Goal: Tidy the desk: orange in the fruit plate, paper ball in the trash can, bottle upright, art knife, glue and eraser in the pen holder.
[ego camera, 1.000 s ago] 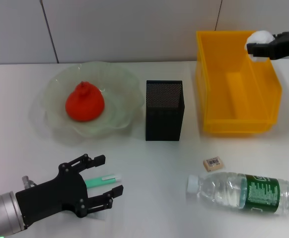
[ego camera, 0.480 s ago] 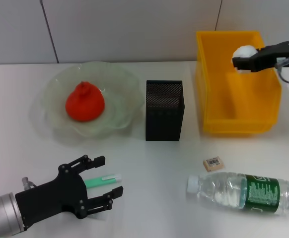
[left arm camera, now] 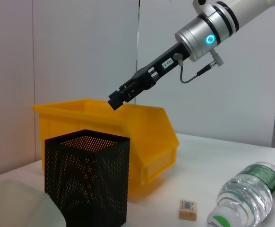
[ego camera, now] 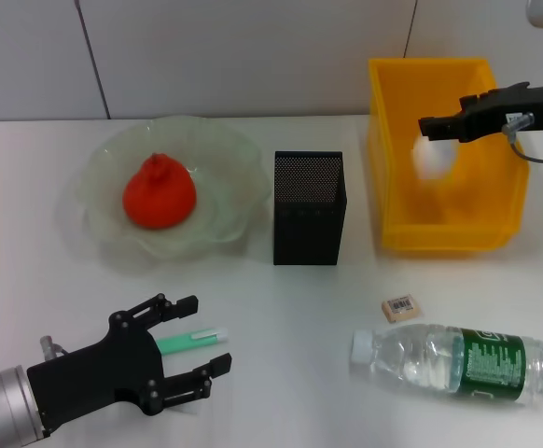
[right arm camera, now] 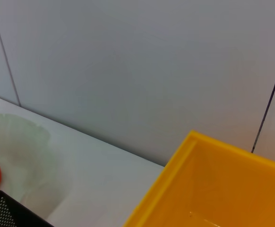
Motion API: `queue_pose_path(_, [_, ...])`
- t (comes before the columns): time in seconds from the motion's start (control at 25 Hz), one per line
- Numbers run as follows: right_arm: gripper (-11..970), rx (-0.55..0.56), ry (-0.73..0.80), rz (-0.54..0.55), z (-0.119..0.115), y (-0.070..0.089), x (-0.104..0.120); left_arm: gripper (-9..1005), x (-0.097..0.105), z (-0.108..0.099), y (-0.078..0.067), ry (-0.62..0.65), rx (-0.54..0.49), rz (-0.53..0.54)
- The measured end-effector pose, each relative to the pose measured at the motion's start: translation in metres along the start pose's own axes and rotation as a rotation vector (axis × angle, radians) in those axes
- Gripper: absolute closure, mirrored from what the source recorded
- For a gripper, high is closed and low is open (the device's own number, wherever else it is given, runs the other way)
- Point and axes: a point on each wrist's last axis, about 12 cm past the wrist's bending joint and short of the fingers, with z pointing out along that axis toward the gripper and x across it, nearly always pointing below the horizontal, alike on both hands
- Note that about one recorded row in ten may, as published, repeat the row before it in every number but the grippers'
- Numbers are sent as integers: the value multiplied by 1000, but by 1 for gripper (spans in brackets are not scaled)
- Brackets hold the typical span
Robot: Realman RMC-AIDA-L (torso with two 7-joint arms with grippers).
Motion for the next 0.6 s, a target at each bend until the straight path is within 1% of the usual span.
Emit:
queue_pose_path(0.04, [402, -5, 3, -4, 0, 1, -1, 175, 0, 0, 0, -1, 2, 0])
queue_pose_path(0.24, [249, -3, 12, -16, 0, 1, -3, 176, -1, 0, 0, -3, 4, 0])
queue_pose_path(0.4, [213, -8, 4, -25, -4, 1, -7, 177, -2, 0, 1, -4, 6, 2])
queue_pose_path(0.44, [204, -24, 1, -35, -10, 4, -10, 177, -3, 1, 2, -5, 7, 4])
queue_pose_path(0.52, [185, -35, 2, -43, -14, 6, -12, 177, -3, 1, 2, -5, 7, 4])
queue_pose_path(0.56, [176, -59, 13, -53, -23, 9, -13, 177, -4, 1, 3, -6, 7, 7])
queue_pose_path(0.6, [167, -59, 13, -53, -23, 9, -13, 177, -4, 1, 3, -6, 7, 7])
